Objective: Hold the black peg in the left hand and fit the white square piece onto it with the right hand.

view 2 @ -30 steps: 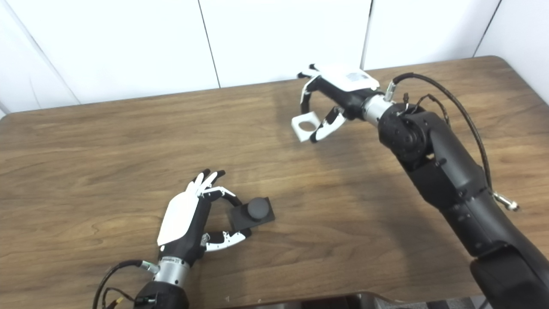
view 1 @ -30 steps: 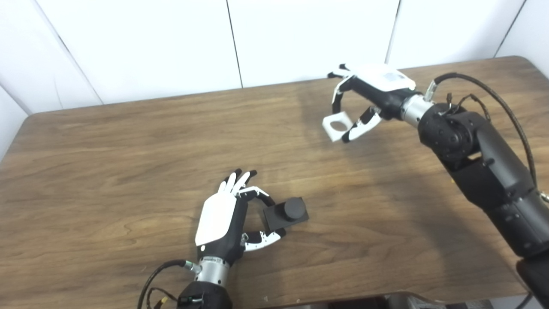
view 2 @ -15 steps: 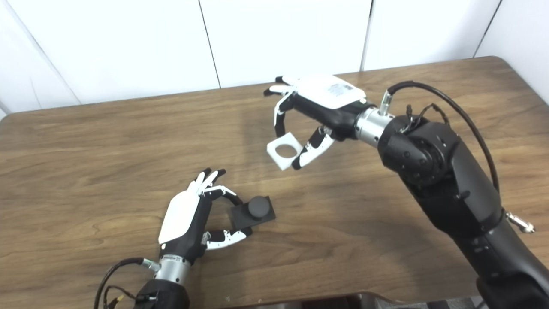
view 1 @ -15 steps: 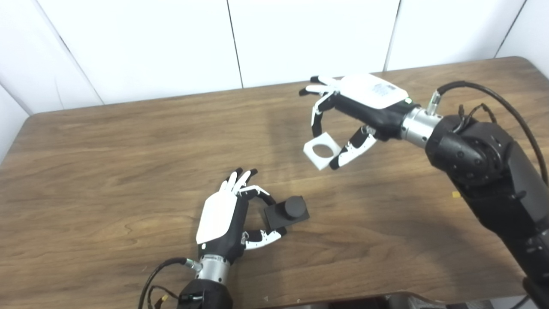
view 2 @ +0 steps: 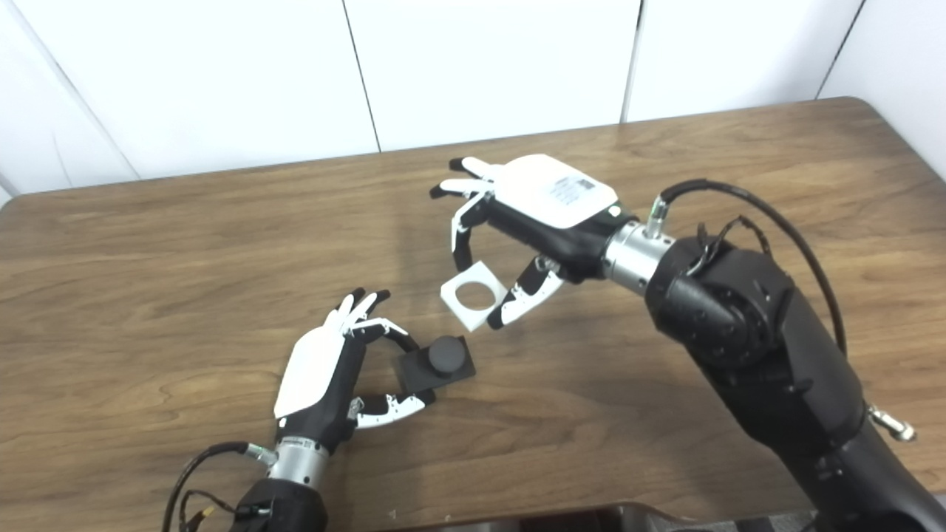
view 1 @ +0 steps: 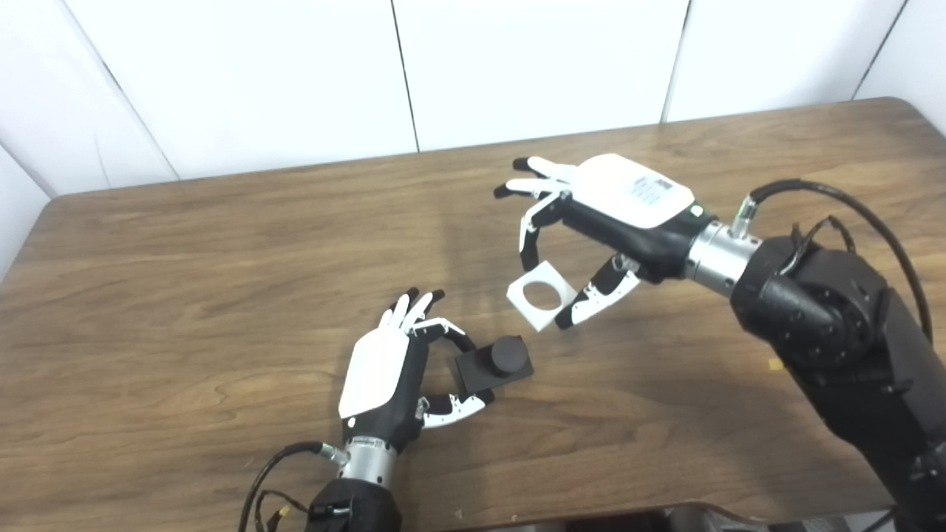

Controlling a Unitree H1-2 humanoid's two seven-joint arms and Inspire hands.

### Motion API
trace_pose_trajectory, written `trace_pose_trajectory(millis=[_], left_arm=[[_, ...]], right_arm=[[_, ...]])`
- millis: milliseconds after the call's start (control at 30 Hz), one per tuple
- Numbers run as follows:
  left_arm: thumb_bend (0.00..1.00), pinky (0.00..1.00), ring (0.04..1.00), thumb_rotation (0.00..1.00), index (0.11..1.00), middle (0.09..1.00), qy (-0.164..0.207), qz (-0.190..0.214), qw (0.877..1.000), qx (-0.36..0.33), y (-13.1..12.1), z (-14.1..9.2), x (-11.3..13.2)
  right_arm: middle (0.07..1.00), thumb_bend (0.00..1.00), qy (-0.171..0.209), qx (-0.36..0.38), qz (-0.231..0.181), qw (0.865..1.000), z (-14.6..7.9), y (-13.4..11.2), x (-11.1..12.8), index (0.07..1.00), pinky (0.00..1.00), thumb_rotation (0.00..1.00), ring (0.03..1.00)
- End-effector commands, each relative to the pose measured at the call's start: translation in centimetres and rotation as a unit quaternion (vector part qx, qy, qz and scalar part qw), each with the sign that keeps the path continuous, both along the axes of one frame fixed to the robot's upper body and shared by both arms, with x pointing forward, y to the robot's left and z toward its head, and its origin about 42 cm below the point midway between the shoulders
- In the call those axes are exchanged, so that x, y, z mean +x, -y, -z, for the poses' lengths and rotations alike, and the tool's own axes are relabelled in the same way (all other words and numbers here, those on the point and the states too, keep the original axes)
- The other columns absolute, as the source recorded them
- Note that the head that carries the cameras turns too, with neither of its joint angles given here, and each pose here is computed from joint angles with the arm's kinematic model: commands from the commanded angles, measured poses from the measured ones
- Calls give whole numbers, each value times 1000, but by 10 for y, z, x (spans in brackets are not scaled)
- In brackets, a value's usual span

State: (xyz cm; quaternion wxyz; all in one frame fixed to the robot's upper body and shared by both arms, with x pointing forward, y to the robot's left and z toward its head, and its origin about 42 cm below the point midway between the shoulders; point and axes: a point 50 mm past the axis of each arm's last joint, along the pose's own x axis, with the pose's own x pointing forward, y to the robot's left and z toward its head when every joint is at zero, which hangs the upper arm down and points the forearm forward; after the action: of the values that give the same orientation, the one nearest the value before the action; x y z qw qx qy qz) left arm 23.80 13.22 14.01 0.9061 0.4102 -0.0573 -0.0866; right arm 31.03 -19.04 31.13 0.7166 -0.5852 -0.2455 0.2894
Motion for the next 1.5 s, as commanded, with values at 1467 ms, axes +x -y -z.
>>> trace_pose_trajectory(millis=[1467], left_arm=[[488,1000,1000,90,492,933,21,-2,1000,6,0,-15,0]], right_arm=[[924,525,3,2,-38,999,30,-30,-14,491,959,144,1000]])
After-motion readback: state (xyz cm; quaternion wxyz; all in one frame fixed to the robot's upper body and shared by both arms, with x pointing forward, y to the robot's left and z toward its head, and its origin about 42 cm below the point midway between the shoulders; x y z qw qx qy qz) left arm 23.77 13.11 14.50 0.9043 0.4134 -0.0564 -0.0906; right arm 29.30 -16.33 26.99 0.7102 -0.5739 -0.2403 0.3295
